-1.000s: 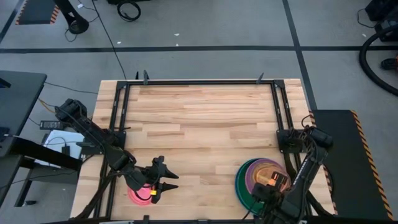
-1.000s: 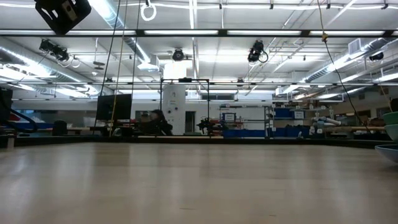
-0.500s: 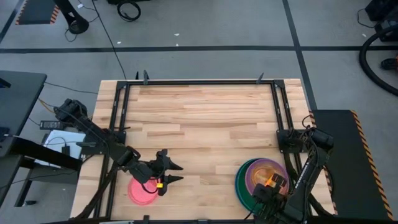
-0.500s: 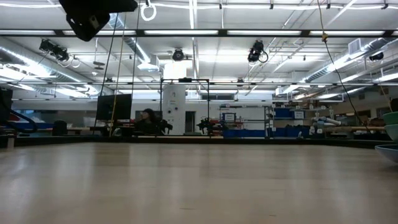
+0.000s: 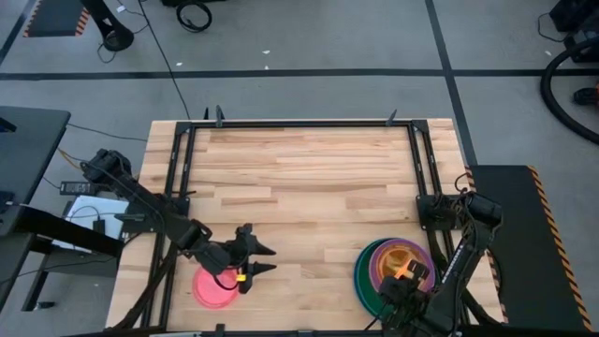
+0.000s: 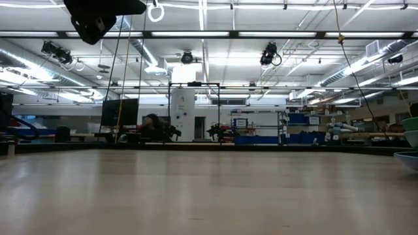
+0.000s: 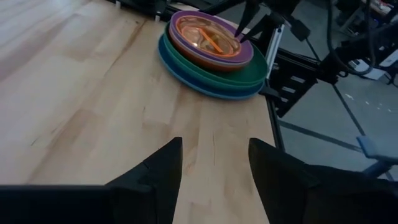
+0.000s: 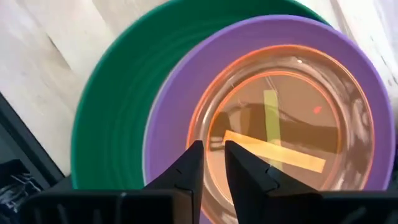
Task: Stack plastic plates
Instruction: Stack the pink plate on top of the light orange plate
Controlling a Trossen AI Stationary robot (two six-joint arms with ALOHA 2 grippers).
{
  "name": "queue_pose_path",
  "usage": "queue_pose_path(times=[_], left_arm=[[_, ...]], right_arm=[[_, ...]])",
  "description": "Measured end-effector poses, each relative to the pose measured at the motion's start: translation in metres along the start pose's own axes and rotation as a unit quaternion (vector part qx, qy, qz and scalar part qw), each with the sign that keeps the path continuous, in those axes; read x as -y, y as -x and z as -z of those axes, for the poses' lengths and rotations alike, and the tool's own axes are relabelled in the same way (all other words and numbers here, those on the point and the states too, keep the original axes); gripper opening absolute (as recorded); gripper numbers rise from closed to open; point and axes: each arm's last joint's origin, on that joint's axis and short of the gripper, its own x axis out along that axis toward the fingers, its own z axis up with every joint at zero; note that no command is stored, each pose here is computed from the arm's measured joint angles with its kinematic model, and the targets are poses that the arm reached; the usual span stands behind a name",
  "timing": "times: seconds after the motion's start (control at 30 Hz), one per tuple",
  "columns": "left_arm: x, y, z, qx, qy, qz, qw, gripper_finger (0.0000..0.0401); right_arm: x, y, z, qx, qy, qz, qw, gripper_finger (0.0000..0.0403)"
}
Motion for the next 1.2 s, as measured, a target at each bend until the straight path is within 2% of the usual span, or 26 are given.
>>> queue_pose_path(times=[0.23, 0.3, 0.4, 0.5, 0.67, 0.77, 0.9, 1.07, 1.2], left_arm=[[0.001, 0.001, 0.001, -0.001, 0.002, 0.002, 1.000, 0.0190], [0.000, 0.000, 0.000, 0.000, 0.002, 0.000, 1.000, 0.0190], [0.000, 0.000, 0.000, 0.001, 0.003, 0.001, 1.000, 0.0190], [0.000, -0.002, -0.005, 0.021, 0.015, 0.000, 1.000, 0.0190], [0.000, -0.004, -0.017, 0.065, 0.040, 0.013, 0.997, 0.0190], [0.013, -0.001, -0.020, 0.108, 0.008, 0.055, 0.993, 0.0190], [0.041, 0.009, -0.025, 0.174, -0.027, 0.116, 0.978, 0.0190], [0.072, -0.003, -0.025, 0.154, -0.071, 0.093, 0.981, 0.0190], [0.090, -0.023, -0.025, 0.098, -0.110, 0.061, 0.987, 0.0187]], right_arm=[[-0.002, 0.014, -0.021, -0.002, 0.043, -0.012, 0.999, 0.0076], [-0.004, 0.022, -0.032, 0.022, 0.061, -0.024, 0.998, 0.0076], [-0.006, 0.032, -0.048, 0.094, 0.091, -0.035, 0.991, 0.0076], [-0.011, 0.037, -0.062, 0.194, 0.125, -0.038, 0.972, 0.0076], [-0.021, 0.039, -0.076, 0.325, 0.189, -0.011, 0.927, 0.0076], [-0.027, 0.039, -0.083, 0.373, 0.199, 0.002, 0.906, 0.0076], [-0.032, 0.034, -0.090, 0.393, 0.202, 0.002, 0.897, 0.0076], [-0.034, 0.021, -0.094, 0.393, 0.221, 0.014, 0.893, 0.0076], [-0.035, 0.013, -0.098, 0.387, 0.210, 0.008, 0.898, 0.0076]])
